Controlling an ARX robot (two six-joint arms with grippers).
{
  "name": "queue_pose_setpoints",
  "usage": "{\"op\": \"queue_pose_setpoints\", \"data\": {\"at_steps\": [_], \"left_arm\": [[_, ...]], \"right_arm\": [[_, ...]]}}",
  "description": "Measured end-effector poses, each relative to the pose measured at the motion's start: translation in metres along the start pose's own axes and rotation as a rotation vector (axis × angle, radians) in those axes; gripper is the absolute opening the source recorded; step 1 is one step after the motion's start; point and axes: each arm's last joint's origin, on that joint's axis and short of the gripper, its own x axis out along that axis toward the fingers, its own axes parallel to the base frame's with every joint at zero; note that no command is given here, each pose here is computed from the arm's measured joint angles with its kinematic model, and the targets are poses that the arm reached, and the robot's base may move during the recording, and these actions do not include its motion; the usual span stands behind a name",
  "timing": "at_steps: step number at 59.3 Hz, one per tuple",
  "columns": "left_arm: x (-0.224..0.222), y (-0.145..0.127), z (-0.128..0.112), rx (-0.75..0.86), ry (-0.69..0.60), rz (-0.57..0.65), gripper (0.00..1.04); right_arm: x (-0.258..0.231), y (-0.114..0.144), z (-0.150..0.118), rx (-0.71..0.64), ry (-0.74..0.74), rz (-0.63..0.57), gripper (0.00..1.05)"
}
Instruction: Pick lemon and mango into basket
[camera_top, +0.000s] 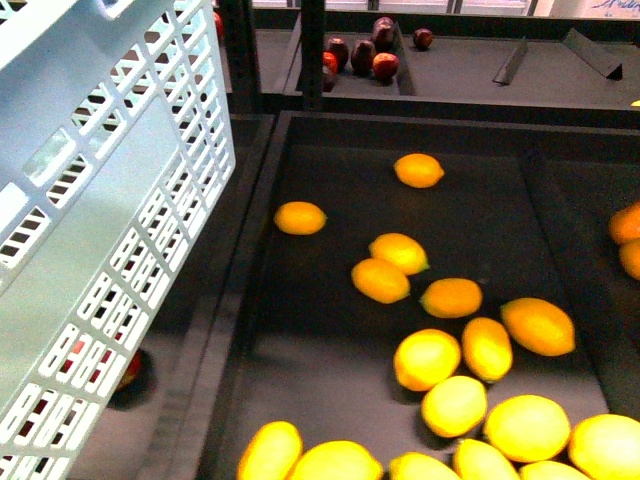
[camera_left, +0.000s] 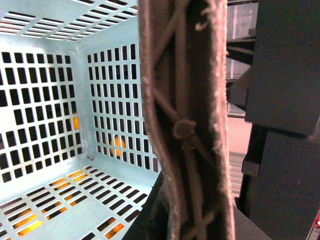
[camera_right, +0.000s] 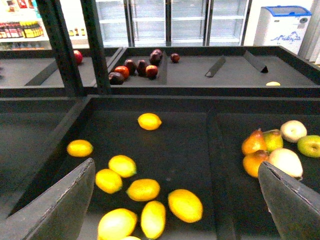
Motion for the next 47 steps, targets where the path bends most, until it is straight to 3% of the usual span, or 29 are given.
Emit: {"op": "queue_pose_setpoints", "data": {"at_steps": [47], "left_arm": [[-0.0003,0.0,0.0004,0.003,-0.005,0.0,0.05]], "right_arm": [[0.0001,0.0002,-0.0001,0.0,0.001,0.008,0.96]]}}
